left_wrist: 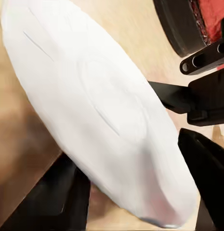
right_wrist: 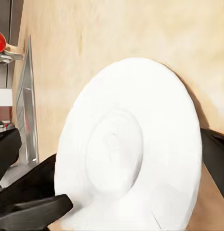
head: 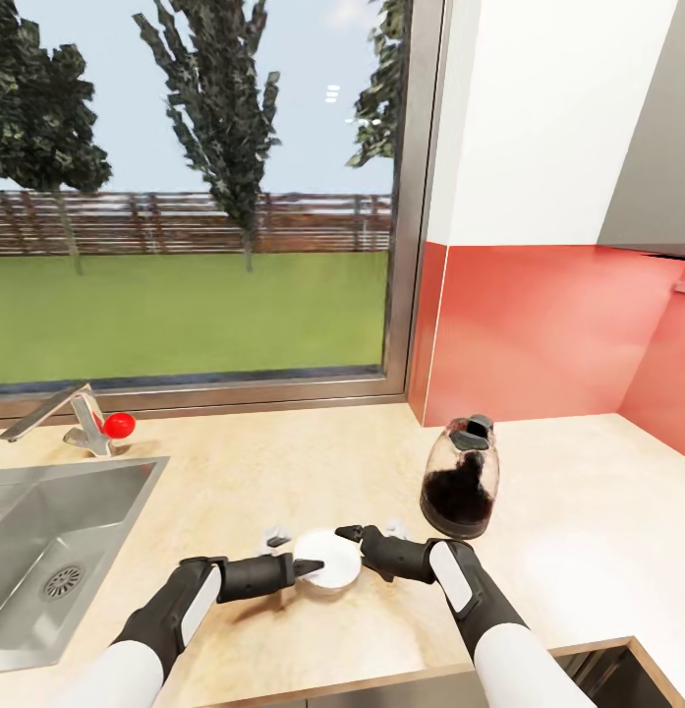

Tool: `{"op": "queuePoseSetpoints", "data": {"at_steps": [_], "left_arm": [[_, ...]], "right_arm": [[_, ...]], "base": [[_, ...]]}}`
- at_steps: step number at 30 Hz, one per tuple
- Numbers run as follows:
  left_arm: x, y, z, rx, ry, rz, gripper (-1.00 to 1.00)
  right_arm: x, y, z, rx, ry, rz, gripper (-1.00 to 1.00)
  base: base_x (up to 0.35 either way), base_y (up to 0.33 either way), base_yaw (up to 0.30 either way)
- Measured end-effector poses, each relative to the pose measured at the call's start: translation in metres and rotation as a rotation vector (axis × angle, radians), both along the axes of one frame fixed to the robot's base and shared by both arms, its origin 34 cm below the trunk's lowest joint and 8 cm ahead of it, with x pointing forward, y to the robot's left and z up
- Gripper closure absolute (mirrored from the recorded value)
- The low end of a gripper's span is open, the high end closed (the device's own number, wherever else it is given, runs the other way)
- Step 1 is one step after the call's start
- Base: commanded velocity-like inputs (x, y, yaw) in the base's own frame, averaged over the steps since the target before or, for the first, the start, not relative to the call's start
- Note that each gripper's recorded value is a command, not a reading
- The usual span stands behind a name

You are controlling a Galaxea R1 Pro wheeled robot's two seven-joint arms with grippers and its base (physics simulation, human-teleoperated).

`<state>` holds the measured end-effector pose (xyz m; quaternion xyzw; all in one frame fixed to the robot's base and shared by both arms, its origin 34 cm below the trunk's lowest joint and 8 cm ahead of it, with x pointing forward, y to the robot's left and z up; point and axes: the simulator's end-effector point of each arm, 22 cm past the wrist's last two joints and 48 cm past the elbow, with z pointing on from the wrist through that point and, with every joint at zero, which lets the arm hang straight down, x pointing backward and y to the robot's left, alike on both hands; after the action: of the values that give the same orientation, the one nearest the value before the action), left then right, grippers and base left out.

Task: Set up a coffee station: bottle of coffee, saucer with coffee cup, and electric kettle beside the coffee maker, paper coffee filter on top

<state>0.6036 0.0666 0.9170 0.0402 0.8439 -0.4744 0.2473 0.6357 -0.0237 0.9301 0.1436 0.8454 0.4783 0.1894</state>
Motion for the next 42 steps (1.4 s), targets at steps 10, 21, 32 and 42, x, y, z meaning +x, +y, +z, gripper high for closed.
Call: {"op": "queuePoseSetpoints", "data": {"at_steps": [10, 21, 32, 42], "left_arm": [[0.001, -0.001, 0.003, -0.021, 0.011, 0.009, 1.0], [0.001, -0.001, 0.003, -0.017, 0.007, 0.007, 1.0], [0.004, 0.0, 0.006, -0.012, -0.008, 0.006, 1.0], [0.005, 0.002, 0.009, -0.029, -0.008, 0.015, 1.0]], "right_arm": [[0.0, -0.001, -0.002, -0.012, -0.002, 0.003, -1.0], [0.0, -0.001, -0.001, -0.01, -0.002, 0.003, -1.0], [0.002, -0.001, 0.002, 0.0, -0.006, -0.002, -1.0], [0.021, -0.006, 0.037, 0.022, -0.113, -0.009, -1.0]], "base": [[0.0, 0.0, 0.0], [0.0, 0.0, 0.0], [0.0, 0.0, 0.0], [0.0, 0.0, 0.0]]}}
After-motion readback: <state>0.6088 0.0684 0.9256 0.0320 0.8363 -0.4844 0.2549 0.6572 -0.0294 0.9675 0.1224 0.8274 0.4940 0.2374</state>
